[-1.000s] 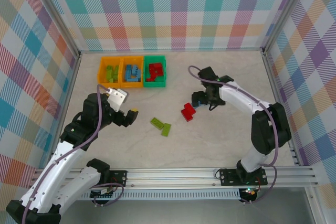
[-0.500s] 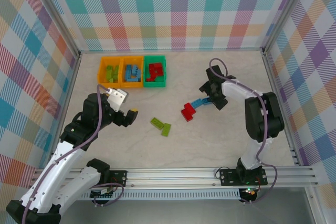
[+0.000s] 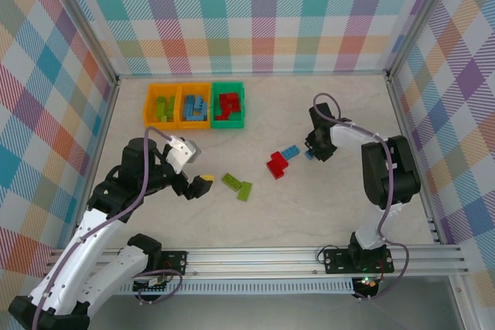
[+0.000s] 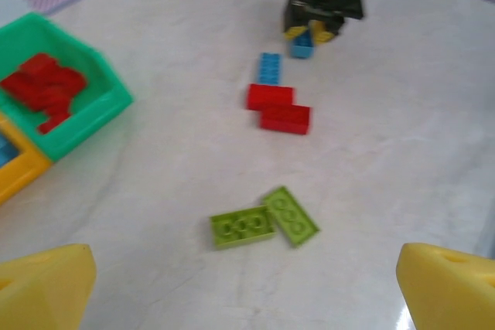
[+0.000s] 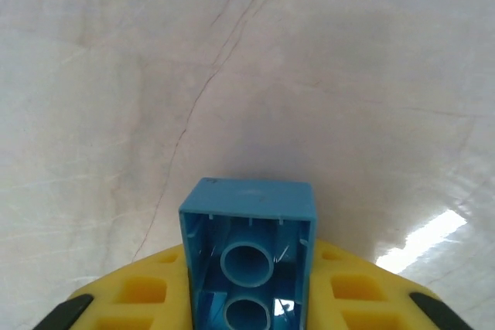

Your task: Sort the legos into containers by color

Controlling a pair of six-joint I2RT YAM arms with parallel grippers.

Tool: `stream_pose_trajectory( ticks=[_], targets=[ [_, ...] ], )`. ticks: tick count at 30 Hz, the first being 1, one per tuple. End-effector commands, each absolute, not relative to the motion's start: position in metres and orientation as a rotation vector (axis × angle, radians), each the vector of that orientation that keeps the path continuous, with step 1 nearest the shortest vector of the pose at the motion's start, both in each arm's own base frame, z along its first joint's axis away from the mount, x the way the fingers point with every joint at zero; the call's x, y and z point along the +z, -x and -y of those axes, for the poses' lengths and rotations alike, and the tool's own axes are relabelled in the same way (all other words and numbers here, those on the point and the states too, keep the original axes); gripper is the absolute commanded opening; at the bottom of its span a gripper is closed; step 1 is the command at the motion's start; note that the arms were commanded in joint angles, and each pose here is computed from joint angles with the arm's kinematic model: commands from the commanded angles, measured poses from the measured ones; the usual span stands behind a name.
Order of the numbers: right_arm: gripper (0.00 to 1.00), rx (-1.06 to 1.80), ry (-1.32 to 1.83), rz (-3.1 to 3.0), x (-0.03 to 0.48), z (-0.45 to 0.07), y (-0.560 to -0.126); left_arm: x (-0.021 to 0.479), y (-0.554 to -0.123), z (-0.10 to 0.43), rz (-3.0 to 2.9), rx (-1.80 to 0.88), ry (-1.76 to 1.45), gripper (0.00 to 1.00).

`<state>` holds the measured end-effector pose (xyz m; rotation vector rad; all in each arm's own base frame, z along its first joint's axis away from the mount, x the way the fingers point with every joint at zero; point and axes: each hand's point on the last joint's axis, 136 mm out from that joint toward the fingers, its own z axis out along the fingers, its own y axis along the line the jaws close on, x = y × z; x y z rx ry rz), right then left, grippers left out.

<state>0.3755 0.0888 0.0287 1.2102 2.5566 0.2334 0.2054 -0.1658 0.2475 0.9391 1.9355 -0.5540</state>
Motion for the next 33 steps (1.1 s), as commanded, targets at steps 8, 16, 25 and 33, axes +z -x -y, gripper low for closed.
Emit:
stream_pose_trajectory(
  ticks=[8, 16, 25, 33],
  targets=[
    [0.23, 0.767, -0.324, -2.221, 0.188, -0.170, -0.416, 0.264, -0.196, 0.174, -1.874, -0.630, -0.984, 1.00],
    [0.20, 1.014, 0.379, -2.053, 0.242, -0.345, -0.389, 0.252, -0.261, 0.085, -2.065, -0.031, -0.476, 1.00],
    [0.24, 1.071, 0.656, -1.937, 0.223, -0.455, -0.407, 0.266, -0.266, 0.065, -1.985, 0.047, -0.331, 1.00],
    [0.22, 0.889, 0.625, -1.975, 0.169, -0.493, -0.478, 0.265, -0.266, 0.068, -1.980, 0.027, -0.333, 1.00]
  ],
)
